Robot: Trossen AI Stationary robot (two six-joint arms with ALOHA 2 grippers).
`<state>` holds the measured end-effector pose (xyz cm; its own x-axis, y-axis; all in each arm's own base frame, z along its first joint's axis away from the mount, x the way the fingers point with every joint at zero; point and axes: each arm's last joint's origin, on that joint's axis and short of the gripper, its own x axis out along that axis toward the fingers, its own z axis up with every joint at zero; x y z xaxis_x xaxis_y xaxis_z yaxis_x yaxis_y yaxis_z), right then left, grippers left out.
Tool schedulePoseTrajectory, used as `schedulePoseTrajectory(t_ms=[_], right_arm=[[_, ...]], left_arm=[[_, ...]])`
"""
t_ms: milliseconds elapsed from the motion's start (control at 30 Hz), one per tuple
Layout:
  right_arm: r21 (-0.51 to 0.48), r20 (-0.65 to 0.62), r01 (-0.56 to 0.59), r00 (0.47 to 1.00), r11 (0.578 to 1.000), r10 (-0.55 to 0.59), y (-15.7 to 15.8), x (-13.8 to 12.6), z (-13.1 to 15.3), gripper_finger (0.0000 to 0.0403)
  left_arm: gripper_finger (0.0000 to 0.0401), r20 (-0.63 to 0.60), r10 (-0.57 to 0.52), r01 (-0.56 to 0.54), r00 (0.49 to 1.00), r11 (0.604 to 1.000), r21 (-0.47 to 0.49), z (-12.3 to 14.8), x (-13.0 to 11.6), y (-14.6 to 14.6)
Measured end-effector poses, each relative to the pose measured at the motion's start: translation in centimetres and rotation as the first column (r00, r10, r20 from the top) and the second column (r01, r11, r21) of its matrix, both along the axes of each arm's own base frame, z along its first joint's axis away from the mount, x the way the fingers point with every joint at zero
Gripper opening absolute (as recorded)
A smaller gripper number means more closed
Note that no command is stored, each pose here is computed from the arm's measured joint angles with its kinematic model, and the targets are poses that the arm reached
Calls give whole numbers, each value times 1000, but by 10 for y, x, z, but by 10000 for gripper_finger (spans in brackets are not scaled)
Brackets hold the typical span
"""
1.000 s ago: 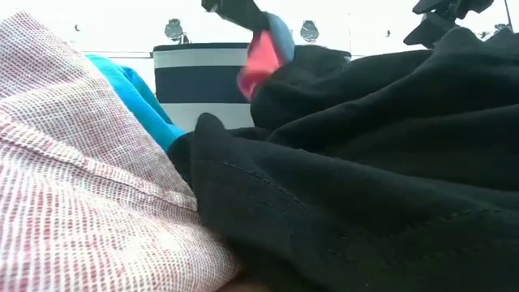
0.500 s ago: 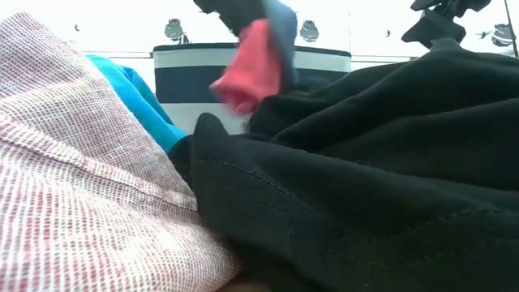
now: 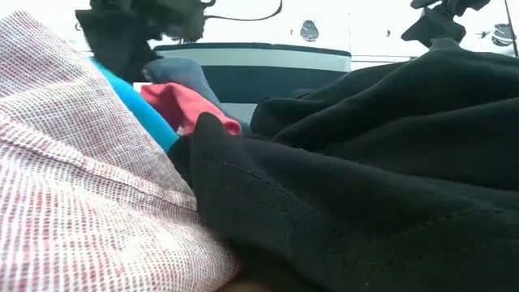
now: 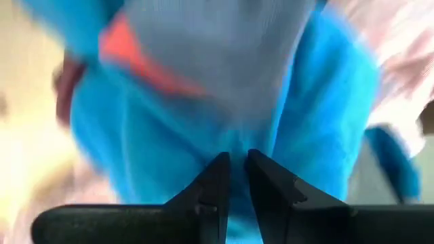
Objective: Sort clothes
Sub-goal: Put the pink sock into the blue laundry bin
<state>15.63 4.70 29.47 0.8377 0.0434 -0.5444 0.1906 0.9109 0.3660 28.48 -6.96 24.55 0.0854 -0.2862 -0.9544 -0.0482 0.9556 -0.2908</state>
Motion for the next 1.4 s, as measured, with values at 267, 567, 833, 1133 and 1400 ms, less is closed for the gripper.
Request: schedulePoseTrajectory(t_ms=[267, 567, 833, 1133, 1400], right_arm=[[-5, -1, -4, 1000, 1000, 4, 0, 0, 0, 215], [-9, -1, -7, 1000, 1000, 7, 0, 0, 0, 215], [-19, -8, -14, 1000, 1000, 14, 0, -1, -1, 215], [-25, -8, -19, 1000, 1000, 19, 0, -1, -1, 215], [-24, -8, -21, 1000, 1000, 20, 0, -1, -1, 215]], left_arm=[[61, 110, -57, 62, 992, 997, -39, 41, -4, -7], [61, 539, -297, 311, 788, 948, 68, 65, 23, -33], [61, 365, -191, 197, 911, 980, 21, 42, 21, -43], [61, 307, 7, -48, 952, 991, 127, 24, 19, -35], [61, 268, 45, -97, 962, 978, 184, 20, 15, -31]])
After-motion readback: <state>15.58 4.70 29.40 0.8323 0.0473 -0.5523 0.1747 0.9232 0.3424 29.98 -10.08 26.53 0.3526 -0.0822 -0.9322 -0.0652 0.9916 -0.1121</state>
